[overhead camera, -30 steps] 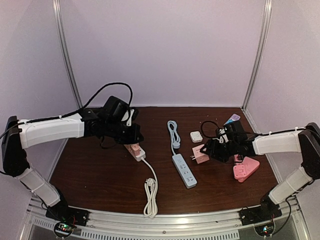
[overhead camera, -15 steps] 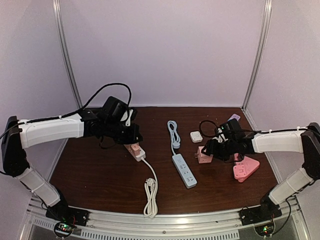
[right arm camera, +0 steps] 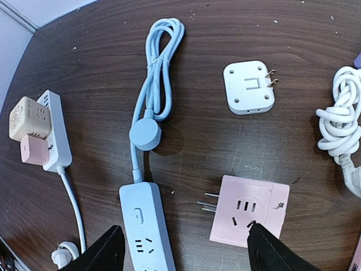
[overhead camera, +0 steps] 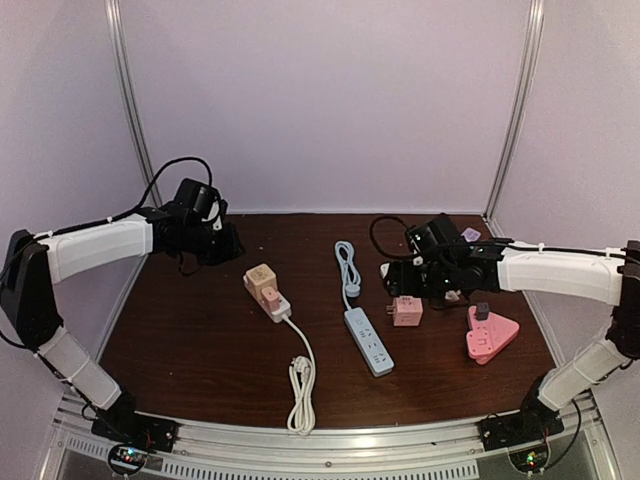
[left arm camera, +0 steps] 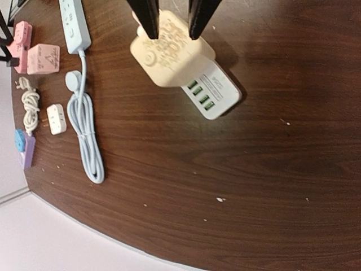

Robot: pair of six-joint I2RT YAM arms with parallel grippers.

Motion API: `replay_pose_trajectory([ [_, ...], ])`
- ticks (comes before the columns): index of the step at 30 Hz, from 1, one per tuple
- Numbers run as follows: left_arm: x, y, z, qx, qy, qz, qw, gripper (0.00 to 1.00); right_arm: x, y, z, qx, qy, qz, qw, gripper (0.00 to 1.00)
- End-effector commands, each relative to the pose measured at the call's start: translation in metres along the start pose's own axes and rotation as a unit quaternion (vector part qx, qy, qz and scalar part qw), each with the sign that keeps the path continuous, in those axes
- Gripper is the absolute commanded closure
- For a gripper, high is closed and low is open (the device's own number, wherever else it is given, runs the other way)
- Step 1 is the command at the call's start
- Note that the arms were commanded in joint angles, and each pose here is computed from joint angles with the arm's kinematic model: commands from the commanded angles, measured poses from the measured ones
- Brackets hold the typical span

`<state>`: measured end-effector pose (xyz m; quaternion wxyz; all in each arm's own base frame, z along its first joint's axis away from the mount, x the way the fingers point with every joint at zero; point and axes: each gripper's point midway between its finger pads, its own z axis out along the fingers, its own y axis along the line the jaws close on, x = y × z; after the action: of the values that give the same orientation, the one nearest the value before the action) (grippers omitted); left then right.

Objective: Pull the plug off the socket

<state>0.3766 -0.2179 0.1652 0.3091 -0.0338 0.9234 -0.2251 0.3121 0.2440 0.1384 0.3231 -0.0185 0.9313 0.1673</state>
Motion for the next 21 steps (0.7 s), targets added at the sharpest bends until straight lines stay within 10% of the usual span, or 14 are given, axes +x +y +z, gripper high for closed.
replay_pose_trajectory([
  [1,-0.024,0.022,0.031,0.001,-0.003,-0.01,1.0,0.82,0.002,0.003,0.001,0.034,0.002,-0.036,0.999,0.24],
  [21,0.031,0.014,0.091,0.083,0.081,-0.06,0.991,0.88,-0.001,0.07,0.002,-0.018,-0.001,-0.115,0.993,0.24],
])
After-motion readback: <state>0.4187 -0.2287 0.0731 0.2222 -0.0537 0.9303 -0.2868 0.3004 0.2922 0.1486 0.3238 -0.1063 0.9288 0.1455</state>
